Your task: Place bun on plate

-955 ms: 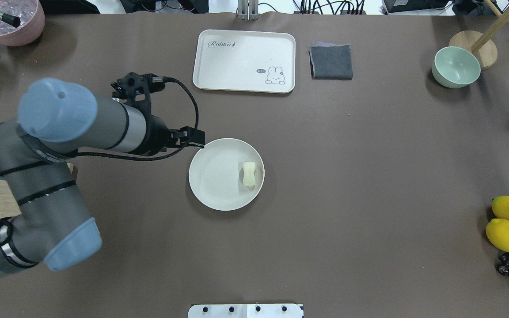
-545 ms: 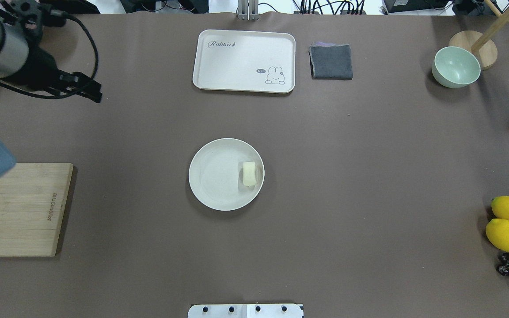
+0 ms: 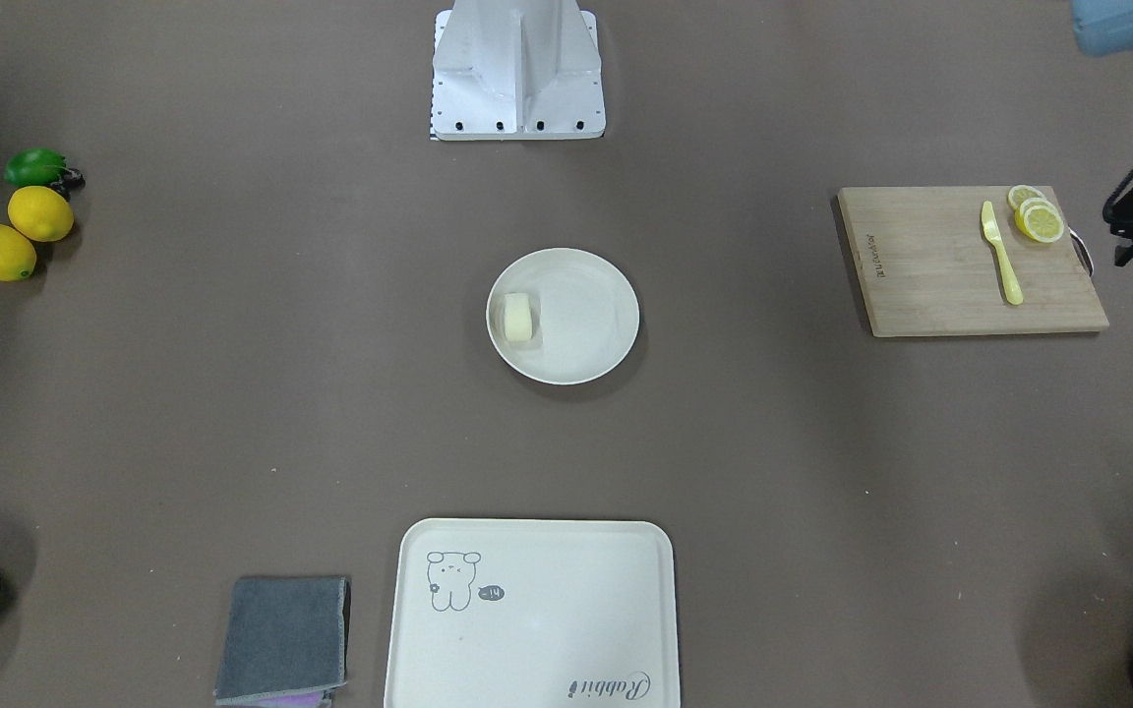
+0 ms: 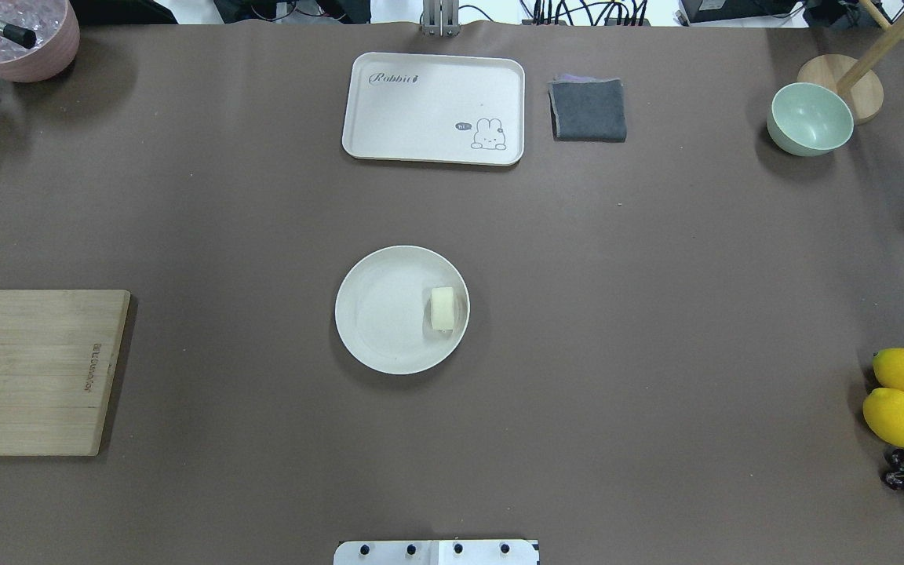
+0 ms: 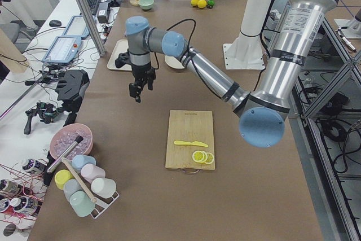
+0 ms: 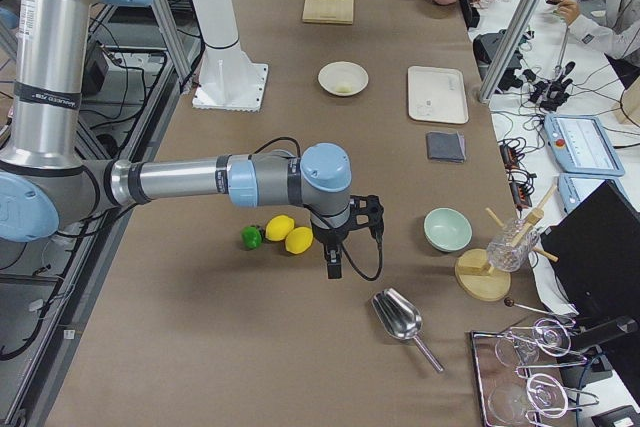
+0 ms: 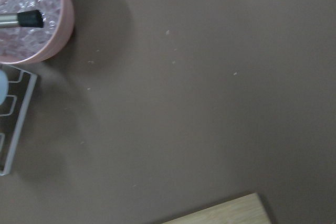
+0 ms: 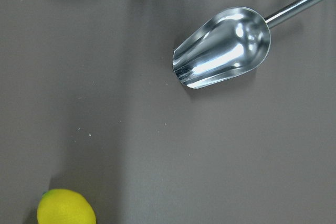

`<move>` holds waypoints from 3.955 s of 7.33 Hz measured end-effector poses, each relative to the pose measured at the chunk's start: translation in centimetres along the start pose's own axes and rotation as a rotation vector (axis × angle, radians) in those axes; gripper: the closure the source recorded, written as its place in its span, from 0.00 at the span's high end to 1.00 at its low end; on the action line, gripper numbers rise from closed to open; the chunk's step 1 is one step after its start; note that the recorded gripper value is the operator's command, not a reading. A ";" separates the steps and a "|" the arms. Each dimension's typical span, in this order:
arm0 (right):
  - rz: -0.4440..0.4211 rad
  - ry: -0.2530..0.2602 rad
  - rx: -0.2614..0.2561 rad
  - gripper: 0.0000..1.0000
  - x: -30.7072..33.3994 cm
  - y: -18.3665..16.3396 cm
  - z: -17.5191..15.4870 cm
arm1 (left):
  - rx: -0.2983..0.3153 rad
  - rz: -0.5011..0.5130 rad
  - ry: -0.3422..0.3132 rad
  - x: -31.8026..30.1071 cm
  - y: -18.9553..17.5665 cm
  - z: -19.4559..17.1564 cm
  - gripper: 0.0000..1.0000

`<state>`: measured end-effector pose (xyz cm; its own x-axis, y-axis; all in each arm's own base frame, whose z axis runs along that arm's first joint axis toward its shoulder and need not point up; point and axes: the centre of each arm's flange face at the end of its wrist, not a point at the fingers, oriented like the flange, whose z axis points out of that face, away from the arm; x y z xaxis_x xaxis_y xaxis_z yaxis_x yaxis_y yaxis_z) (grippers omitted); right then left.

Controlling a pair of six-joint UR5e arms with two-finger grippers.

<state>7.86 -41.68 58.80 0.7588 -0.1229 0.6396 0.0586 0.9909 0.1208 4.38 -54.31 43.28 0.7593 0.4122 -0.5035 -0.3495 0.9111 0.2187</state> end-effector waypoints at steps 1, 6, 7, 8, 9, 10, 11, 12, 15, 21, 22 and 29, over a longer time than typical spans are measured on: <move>0.000 -0.004 -0.032 1.00 0.3 0.1 -0.7 | -0.043 -0.032 0.006 -3.2 2.8 2.0 0.97; 0.087 -0.032 -0.146 1.00 3.4 4.5 2.9 | -0.052 -0.263 0.161 -11.5 11.2 7.1 0.97; 0.091 -0.035 -0.148 1.00 3.5 4.6 3.0 | -0.023 -0.302 0.169 -11.8 12.7 8.0 0.97; 0.093 -0.038 -0.148 1.00 3.5 4.6 3.0 | -0.003 -0.331 0.171 -12.0 14.2 9.0 0.97; 0.094 -0.040 -0.149 1.00 3.5 4.6 3.1 | 0.006 -0.343 0.172 -12.2 15.7 10.1 0.97; 0.095 -0.041 -0.149 1.00 3.5 4.7 3.1 | 0.012 -0.350 0.172 -12.3 17.2 11.0 0.97; 0.094 -0.041 -0.150 1.00 3.5 4.7 3.1 | 0.016 -0.366 0.170 -12.7 18.3 11.2 0.97; 0.093 -0.041 -0.150 1.00 3.5 4.7 3.1 | 0.032 -0.393 0.162 -13.5 19.4 10.6 0.97; 0.092 -0.041 -0.149 1.00 3.5 4.7 3.1 | 0.086 -0.448 0.140 -15.6 21.2 8.6 0.97; 0.089 -0.041 -0.149 1.00 3.5 4.6 3.1 | 0.102 -0.449 0.136 -15.9 21.5 8.0 0.97; 0.089 -0.041 -0.148 1.00 3.5 4.6 3.1 | 0.102 -0.449 0.136 -15.9 21.5 8.0 0.97; 0.084 -0.041 -0.146 1.00 3.4 4.5 3.1 | 0.108 -0.444 0.135 -15.8 21.4 7.8 0.97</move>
<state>8.75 -37.78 63.88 0.7383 -0.0380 0.6734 0.0919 0.9948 -0.0446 -10.81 -41.28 62.39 0.7419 -0.0156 -0.6703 0.0568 0.9976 0.0397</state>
